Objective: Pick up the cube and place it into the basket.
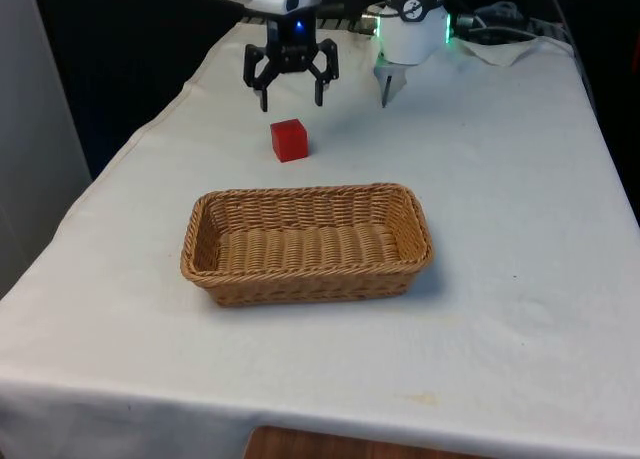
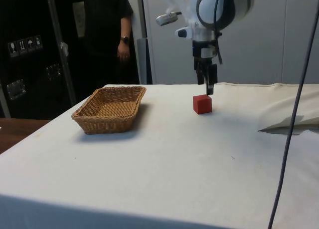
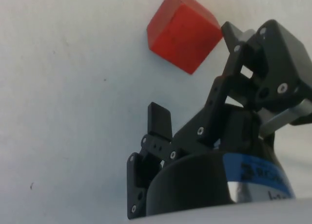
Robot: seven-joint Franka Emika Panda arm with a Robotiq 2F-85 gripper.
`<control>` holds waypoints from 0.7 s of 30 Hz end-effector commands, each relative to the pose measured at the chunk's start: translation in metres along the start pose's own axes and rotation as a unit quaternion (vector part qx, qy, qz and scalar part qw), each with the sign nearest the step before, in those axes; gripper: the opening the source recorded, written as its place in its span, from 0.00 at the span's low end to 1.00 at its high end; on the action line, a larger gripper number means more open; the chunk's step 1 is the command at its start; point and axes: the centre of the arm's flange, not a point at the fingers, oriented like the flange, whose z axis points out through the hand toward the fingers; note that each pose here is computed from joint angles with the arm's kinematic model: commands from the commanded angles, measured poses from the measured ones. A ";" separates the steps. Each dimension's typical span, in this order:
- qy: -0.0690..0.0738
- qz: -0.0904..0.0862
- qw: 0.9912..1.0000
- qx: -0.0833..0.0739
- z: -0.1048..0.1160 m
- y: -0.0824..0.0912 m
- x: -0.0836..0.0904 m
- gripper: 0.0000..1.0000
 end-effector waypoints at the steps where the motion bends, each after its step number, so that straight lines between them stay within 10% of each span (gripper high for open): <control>1: 0.008 -0.001 1.000 -0.003 -0.001 -0.001 0.005 1.00; 21: -0.018 0.000 1.000 -0.008 0.019 0.011 0.010 1.00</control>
